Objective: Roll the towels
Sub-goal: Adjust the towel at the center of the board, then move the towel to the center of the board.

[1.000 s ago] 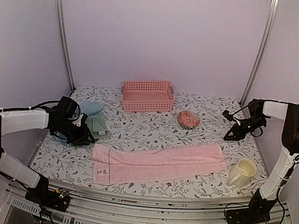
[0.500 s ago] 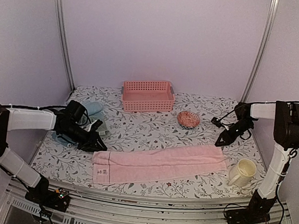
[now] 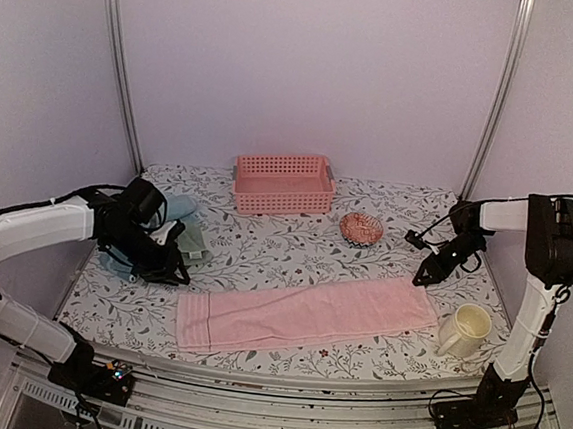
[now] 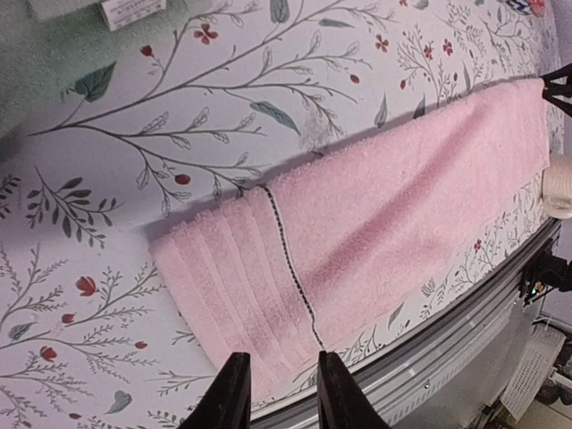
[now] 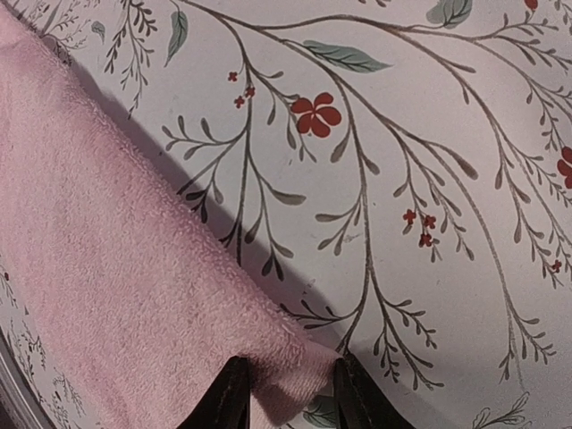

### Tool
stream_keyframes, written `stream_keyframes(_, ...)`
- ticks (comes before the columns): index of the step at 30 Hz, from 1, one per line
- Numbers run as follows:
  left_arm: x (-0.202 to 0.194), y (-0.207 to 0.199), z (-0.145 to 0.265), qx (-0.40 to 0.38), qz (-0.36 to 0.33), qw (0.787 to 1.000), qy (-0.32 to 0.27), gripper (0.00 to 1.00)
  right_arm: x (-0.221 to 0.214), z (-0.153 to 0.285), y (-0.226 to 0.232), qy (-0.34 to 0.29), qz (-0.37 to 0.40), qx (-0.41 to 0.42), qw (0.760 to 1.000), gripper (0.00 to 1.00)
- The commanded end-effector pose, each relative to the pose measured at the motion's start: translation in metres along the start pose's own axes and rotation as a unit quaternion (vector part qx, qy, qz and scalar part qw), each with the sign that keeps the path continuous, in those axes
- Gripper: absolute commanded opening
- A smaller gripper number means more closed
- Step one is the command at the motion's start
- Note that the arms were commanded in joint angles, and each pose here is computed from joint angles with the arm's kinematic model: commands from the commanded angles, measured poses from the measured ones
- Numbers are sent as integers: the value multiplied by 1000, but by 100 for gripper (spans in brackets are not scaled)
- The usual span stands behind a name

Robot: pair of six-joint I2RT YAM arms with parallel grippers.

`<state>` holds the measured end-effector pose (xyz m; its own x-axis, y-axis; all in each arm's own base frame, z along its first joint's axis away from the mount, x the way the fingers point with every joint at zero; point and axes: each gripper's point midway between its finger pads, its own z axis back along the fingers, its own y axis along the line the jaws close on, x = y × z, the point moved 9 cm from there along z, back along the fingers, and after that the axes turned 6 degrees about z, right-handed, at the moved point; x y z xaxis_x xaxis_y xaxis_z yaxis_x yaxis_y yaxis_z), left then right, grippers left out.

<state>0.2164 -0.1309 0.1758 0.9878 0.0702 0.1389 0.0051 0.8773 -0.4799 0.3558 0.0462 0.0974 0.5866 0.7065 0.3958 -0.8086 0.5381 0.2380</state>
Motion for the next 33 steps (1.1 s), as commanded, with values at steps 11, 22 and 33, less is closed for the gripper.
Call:
stream_keyframes(11, 9, 30, -42, 87, 36, 996, -3, 35, 11, 9, -3, -3, -32, -15, 999, 40)
stream_keyframes(22, 7, 37, -64, 62, 32, 998, -6, 11, 12, -4, -11, 41, -55, -33, 997, 21)
stream_keyframes(33, 12, 37, -56, 37, 66, 992, -99, 0, 51, 14, -53, 13, -50, -115, 992, 3)
